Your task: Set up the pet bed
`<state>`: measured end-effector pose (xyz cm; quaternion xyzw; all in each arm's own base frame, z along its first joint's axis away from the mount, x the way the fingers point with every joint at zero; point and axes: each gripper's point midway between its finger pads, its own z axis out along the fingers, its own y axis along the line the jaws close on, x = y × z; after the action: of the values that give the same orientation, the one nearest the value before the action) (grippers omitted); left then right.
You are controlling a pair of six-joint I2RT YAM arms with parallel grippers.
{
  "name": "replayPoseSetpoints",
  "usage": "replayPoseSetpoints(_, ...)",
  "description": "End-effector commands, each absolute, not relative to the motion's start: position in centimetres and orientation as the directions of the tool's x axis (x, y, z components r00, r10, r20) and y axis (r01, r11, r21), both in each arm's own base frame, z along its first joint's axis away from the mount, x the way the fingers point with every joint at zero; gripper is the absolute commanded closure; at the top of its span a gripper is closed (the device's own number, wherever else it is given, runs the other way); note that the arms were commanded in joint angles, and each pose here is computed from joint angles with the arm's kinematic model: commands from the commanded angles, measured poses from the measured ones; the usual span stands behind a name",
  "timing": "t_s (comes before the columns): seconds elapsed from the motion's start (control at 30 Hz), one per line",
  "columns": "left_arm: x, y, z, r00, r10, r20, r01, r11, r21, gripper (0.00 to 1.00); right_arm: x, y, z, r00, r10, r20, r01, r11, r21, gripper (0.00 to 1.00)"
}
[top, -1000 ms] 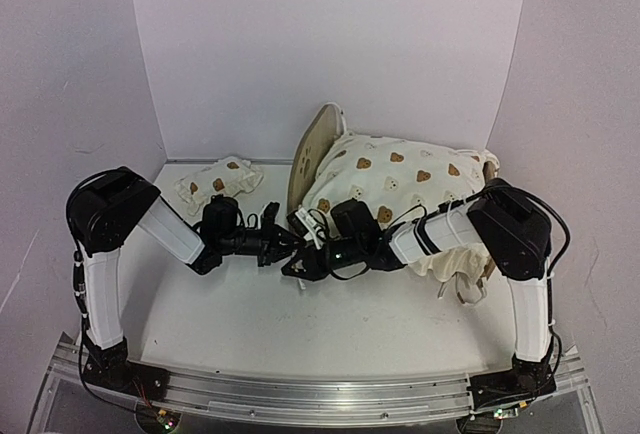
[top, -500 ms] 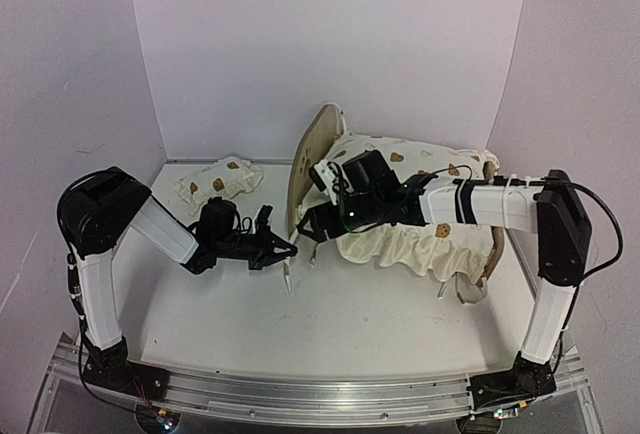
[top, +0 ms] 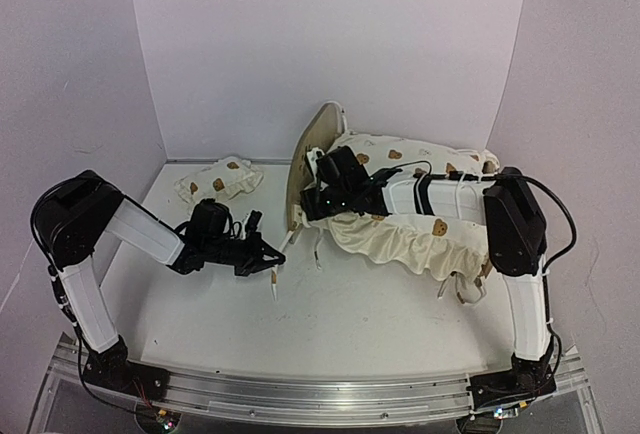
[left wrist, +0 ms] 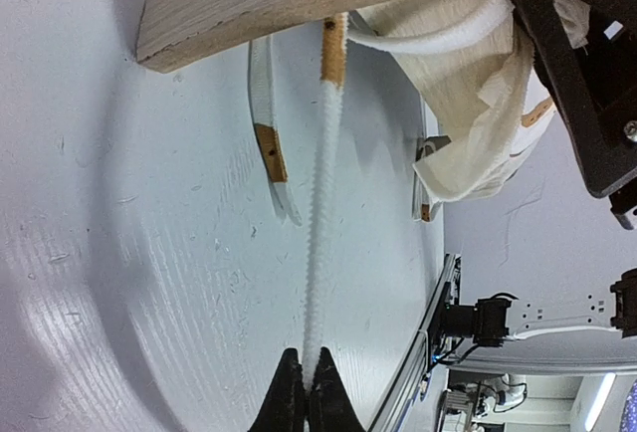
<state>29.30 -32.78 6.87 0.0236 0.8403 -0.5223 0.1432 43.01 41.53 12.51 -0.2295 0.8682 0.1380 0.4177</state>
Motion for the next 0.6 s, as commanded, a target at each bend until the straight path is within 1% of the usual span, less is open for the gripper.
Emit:
replayPoseSetpoints(0.0,26.8,-32.6,7.6,-0.968,-0.043,-0.249,0.204,0.447,-0.871,1.0,47.4,38.7,16.9,-0.462,-0.236,-0.855,-0.425,0.905,-0.02,0.37)
replayPoseSetpoints(0.07,26.6,-32.6,7.6,-0.969,-0.036,-0.246,0.205,0.445,-0.872,1.0,46.7,39.8,17.6,-0.486,-0.247,-0.838,-0.509,0.86,0.042,0.33)
replayPoseSetpoints(0.1,26.7,-32.6,7.4,-0.967,-0.037,-0.253,0.21,0.451,-0.867,1.0,45.6,40.7,18.0,-0.503,-0.262,-0.824,-0.565,0.821,0.084,0.32)
replayPoseSetpoints(0.13,27.1,-32.7,7.1,-0.965,-0.036,-0.261,0.216,0.46,-0.861,1.0,43.8,41.8,18.3,-0.526,-0.28,-0.803,-0.63,0.763,0.147,0.31)
replayPoseSetpoints(0.2,27.8,-33.0,6.4,-0.965,-0.026,-0.262,0.219,0.474,-0.853,1.0,40.3,42.7,19.1,-0.566,-0.307,-0.765,-0.698,0.673,0.246,0.28)
replayPoseSetpoints(0.27,28.6,-33.4,5.9,-0.964,-0.019,-0.263,0.223,0.479,-0.849,1.0,37.1,42.2,19.7,-0.593,-0.342,-0.729,-0.712,0.645,0.277,0.26)
replayPoseSetpoints(0.3,29.0,-33.5,5.6,-0.965,-0.021,-0.262,0.219,0.484,-0.847,1.0,35.1,41.8,20.0,-0.6,-0.36,-0.714,-0.723,0.627,0.292,0.23)
replayPoseSetpoints(0.43,29.2,-33.4,4.9,-0.964,-0.005,-0.266,0.229,0.495,-0.838,1.0,29.1,41.7,18.2,-0.677,-0.405,-0.615,-0.713,0.569,0.41,0.2)
replayPoseSetpoints(0.5,28.9,-33.5,4.6,-0.968,0.011,-0.252,0.225,0.491,-0.841,1.0,26.8,42.8,16.1,-0.687,-0.43,-0.586,-0.715,0.543,0.44,0.2)
replayPoseSetpoints(0.53,28.7,-33.4,4.4,-0.969,0.016,-0.246,0.222,0.492,-0.842,1.0,26.2,43.6,14.9,-0.694,-0.436,-0.573,-0.712,0.535,0.455,0.21)
replayPoseSetpoints(0.57,28.6,-33.4,4.3,-0.97,0.018,-0.242,0.219,0.494,-0.841,1.0,26.6,44.0,13.9,-0.714,-0.419,-0.561,-0.69,0.56,0.459,0.26)
